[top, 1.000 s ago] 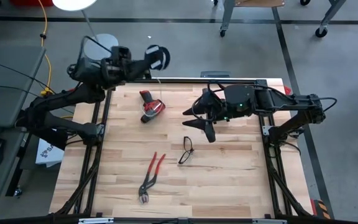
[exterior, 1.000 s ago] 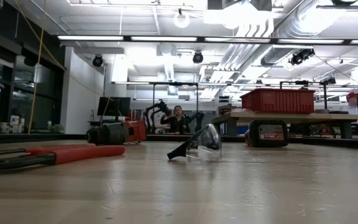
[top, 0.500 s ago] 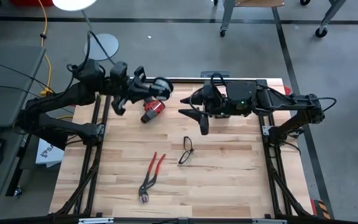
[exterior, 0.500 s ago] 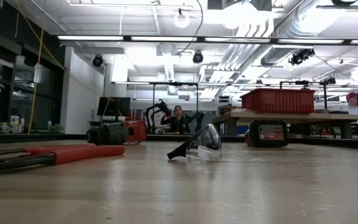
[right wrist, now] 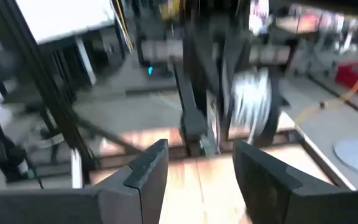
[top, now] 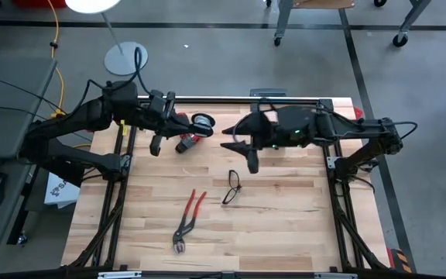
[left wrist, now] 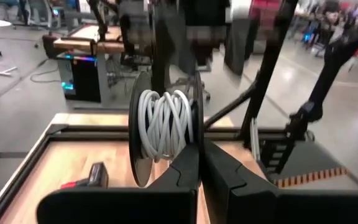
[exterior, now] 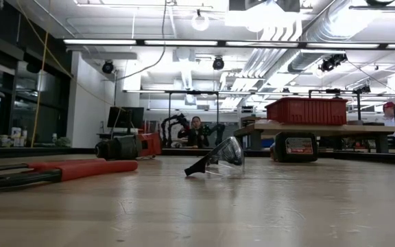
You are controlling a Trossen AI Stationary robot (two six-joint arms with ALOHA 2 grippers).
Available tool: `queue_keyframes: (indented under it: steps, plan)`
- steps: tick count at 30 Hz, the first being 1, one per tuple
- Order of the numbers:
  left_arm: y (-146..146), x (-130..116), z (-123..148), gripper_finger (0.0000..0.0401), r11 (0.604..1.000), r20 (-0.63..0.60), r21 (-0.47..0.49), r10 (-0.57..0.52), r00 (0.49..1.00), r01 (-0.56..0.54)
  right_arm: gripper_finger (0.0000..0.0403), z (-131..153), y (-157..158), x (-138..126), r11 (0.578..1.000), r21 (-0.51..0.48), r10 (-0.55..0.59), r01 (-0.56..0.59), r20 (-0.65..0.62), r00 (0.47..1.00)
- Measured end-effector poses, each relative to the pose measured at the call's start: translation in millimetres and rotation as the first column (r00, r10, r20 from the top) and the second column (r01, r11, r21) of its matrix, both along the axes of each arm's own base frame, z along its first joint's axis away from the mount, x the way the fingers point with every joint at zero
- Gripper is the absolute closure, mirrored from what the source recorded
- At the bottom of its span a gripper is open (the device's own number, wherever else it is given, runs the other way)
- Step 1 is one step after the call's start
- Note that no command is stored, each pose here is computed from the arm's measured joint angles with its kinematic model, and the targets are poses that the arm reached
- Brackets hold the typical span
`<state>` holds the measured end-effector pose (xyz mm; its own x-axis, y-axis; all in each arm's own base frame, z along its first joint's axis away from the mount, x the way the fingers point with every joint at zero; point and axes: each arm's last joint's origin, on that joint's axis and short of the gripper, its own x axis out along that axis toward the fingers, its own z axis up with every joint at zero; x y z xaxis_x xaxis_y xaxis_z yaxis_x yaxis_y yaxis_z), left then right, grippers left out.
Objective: Coil cords
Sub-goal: Uncoil the white wire from the black spool
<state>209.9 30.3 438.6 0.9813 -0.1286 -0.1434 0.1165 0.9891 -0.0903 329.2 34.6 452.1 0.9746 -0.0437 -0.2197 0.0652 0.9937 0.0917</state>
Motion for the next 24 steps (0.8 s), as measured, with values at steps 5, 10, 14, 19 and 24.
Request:
queue_keyframes:
  steps: [5,10,14,19,24]
  plan:
    - [-5,1,9,0.0401,1.0,0.085,-0.013,-0.019,0.996,0.02,0.0231,-21,0,21,0.999,-0.021,-0.047,0.046,-0.067,0.997]
    - [-7,0,12,0.0401,0.999,0.114,-0.022,-0.03,0.993,0.032,0.0231,-31,-1,35,0.988,-0.05,-0.148,0.145,-0.065,0.987]
    - [-7,1,12,0.0401,0.999,0.108,-0.044,-0.026,0.994,0.031,0.0231,-28,-2,37,0.978,-0.054,-0.203,0.201,-0.019,0.979]
    - [-7,1,13,0.0401,0.999,0.122,-0.041,-0.026,0.992,0.032,0.0243,-30,-3,38,0.973,-0.063,-0.225,0.224,-0.026,0.974]
    - [-7,1,14,0.0401,0.999,0.128,-0.032,-0.026,0.991,0.031,0.0316,-28,-2,38,0.975,-0.055,-0.217,0.217,-0.004,0.976]
